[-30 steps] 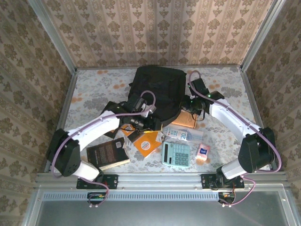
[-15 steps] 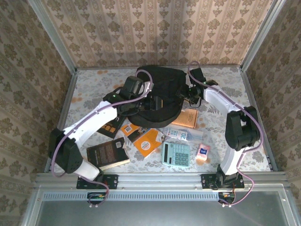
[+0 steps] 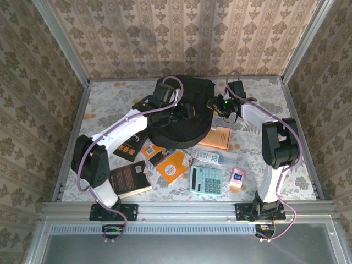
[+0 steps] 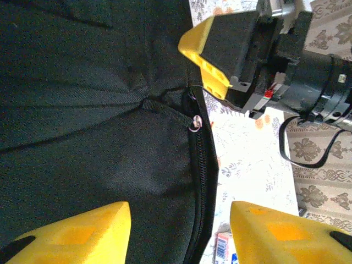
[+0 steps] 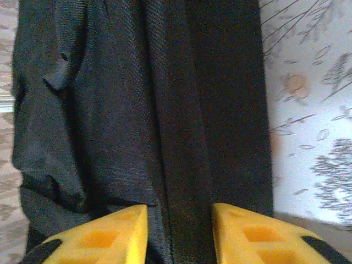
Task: Pack the student bag
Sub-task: Unzip the student bag at the top-center of the table.
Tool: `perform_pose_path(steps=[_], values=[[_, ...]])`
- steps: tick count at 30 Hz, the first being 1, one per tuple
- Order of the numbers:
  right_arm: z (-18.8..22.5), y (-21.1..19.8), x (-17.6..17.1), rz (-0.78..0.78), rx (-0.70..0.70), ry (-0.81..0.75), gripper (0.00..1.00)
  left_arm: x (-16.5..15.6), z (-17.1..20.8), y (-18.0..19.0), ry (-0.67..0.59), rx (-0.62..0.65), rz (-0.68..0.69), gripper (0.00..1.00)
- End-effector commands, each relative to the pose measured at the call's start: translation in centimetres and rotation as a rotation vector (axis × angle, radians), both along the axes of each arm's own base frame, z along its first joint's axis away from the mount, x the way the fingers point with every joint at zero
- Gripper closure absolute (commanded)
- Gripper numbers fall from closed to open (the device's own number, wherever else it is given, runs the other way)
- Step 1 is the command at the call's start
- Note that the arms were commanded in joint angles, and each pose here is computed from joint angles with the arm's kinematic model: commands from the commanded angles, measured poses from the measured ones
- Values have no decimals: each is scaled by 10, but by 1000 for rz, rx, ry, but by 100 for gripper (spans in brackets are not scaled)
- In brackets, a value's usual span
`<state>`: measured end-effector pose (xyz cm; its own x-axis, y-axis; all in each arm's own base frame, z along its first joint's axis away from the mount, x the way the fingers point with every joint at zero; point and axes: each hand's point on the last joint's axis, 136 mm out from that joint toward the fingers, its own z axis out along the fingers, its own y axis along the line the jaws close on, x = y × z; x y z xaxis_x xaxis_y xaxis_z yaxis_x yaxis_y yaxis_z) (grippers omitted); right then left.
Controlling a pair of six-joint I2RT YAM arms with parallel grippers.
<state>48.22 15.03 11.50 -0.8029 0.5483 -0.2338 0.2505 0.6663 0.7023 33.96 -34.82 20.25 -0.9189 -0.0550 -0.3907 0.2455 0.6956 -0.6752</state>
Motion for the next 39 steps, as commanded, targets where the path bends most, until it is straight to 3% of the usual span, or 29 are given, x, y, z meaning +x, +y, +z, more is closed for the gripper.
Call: perform_pose_path(steps=[1, 4, 6, 10, 13, 16, 23, 31, 39], values=[[-8, 18, -6, 74, 77, 13, 57, 5, 5, -4, 19, -42, 15, 48], [-14, 17, -12, 79, 70, 20, 66, 4, 3, -5, 29, -47, 15, 48], [-16, 19, -14, 84, 81, 31, 66, 3, 0, -4, 38, -40, 18, 48], [-22, 16, -18, 73, 62, 62, 47, 1, -8, 1, 73, -19, 41, 48], [-23, 7, -24, 32, 17, 82, 45, -1, -7, 2, 87, -33, 53, 48], [-22, 5, -32, 2, 9, 108, 50, -3, -7, 4, 91, -33, 57, 48], [-19, 15, -32, -1, 51, 84, 78, 0, -15, 7, 109, -26, 84, 48], [34, 20, -22, -89, 275, -211, 99, 18, -11, -7, 191, -149, 173, 48], [59, 25, -29, -73, 380, -388, 100, 22, -34, -20, 342, -189, 229, 48]])
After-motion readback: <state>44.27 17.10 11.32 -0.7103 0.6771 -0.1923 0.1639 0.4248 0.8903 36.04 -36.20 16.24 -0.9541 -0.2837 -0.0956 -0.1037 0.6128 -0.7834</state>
